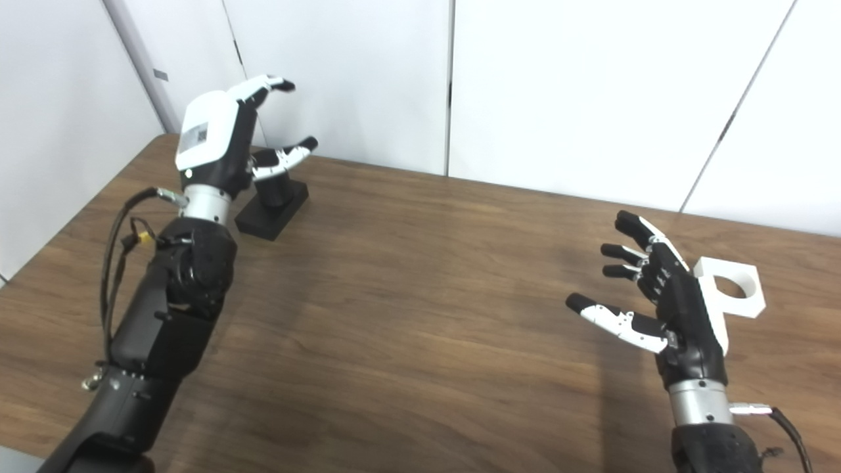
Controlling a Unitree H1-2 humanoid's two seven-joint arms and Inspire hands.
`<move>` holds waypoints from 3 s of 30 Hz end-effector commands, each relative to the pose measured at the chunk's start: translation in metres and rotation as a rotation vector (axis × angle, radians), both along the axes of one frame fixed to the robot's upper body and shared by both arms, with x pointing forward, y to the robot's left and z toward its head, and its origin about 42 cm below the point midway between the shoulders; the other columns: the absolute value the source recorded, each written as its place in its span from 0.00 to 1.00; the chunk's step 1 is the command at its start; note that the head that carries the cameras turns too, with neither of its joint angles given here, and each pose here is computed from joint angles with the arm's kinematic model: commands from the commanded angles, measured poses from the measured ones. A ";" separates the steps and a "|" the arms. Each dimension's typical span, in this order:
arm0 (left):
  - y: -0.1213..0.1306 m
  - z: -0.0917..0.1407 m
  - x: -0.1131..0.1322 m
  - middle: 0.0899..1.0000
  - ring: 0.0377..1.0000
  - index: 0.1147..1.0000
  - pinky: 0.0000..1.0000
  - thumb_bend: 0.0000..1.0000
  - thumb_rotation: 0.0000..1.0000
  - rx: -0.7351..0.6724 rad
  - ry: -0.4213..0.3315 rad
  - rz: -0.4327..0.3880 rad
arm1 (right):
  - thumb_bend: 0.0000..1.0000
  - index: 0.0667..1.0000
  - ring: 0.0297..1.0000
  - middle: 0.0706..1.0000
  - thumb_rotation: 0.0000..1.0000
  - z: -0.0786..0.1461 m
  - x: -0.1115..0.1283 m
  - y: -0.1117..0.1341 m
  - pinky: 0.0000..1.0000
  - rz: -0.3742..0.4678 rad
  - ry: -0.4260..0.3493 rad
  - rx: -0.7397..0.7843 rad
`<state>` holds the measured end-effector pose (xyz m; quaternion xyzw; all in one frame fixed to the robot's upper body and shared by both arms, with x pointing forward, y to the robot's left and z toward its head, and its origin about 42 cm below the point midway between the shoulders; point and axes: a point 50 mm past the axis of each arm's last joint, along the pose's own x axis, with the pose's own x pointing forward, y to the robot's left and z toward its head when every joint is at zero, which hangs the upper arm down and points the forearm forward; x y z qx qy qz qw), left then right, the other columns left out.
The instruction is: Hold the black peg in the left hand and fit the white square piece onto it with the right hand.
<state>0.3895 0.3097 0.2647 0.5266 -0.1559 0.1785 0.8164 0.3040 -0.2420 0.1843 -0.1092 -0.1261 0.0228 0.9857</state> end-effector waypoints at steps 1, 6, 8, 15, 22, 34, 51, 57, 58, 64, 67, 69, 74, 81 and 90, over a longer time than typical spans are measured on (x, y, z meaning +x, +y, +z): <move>0.008 0.030 0.011 0.86 0.85 0.77 0.69 0.67 0.31 0.045 -0.076 0.027 | 0.63 0.82 0.74 0.85 0.02 0.017 0.003 -0.002 0.65 0.013 -0.077 -0.006; 0.019 0.034 0.017 0.84 0.81 0.74 0.64 0.68 0.33 0.063 -0.076 0.054 | 0.62 0.82 0.75 0.85 0.01 0.017 0.003 -0.004 0.66 0.021 -0.077 -0.007; 0.023 0.035 0.020 0.84 0.81 0.73 0.64 0.69 0.34 0.073 -0.074 0.070 | 0.62 0.83 0.75 0.86 0.01 0.018 0.003 -0.004 0.67 0.021 -0.075 -0.004; 0.030 0.033 0.026 0.84 0.81 0.74 0.65 0.75 0.44 0.107 -0.032 0.160 | 0.63 0.81 0.74 0.85 0.00 0.017 0.004 -0.004 0.65 0.019 -0.075 -0.007; 0.027 0.031 0.031 0.88 0.86 0.75 0.71 0.81 0.49 0.088 0.005 0.246 | 0.63 0.82 0.74 0.85 0.01 0.018 0.004 -0.005 0.66 0.023 -0.073 0.000; 0.030 0.026 0.041 0.94 0.91 0.78 0.80 0.90 0.63 0.088 0.094 0.314 | 0.62 0.81 0.74 0.85 0.02 0.020 0.001 -0.007 0.65 0.021 -0.072 -0.016; 0.019 0.011 0.043 0.96 0.92 0.78 0.79 0.96 0.69 0.117 0.203 0.378 | 0.57 0.82 0.75 0.86 0.00 0.023 0.002 -0.006 0.67 0.025 -0.072 -0.018; 0.018 0.011 0.043 0.97 0.93 0.77 0.80 0.95 0.63 0.118 0.238 0.389 | 0.58 0.82 0.75 0.86 0.01 0.022 0.003 -0.005 0.65 0.021 -0.075 -0.017; 0.018 0.011 0.043 0.97 0.93 0.77 0.78 0.95 0.61 0.113 0.247 0.388 | 0.58 0.82 0.75 0.86 0.00 0.022 0.003 -0.005 0.65 0.021 -0.075 -0.017; 0.017 0.009 0.042 0.99 0.94 0.75 0.74 0.94 0.46 0.109 0.291 0.382 | 0.58 0.82 0.74 0.85 0.00 0.021 0.002 -0.004 0.67 0.016 -0.074 -0.021; 0.019 0.006 0.043 0.99 0.94 0.74 0.75 0.94 0.44 0.118 0.295 0.390 | 0.58 0.82 0.75 0.86 0.00 0.020 0.001 -0.006 0.66 0.016 -0.070 -0.019; 0.020 0.005 0.043 0.99 0.94 0.76 0.77 0.94 0.44 0.119 0.293 0.396 | 0.58 0.82 0.75 0.85 0.00 0.021 0.000 -0.007 0.66 0.012 -0.072 -0.023; 0.024 0.000 0.046 1.00 0.95 0.78 0.81 0.95 0.47 0.169 0.293 0.422 | 0.59 0.81 0.74 0.85 0.00 0.021 0.000 -0.007 0.64 0.007 -0.070 -0.021; 0.027 -0.007 0.047 0.99 0.96 0.75 0.82 0.96 0.50 0.195 0.306 0.440 | 0.58 0.81 0.74 0.85 0.00 0.020 0.000 -0.008 0.65 0.012 -0.070 -0.021; 0.029 -0.018 0.049 0.98 0.94 0.74 0.78 0.97 0.50 0.218 0.328 0.456 | 0.58 0.81 0.74 0.85 0.01 0.022 -0.001 -0.011 0.65 0.014 -0.071 -0.033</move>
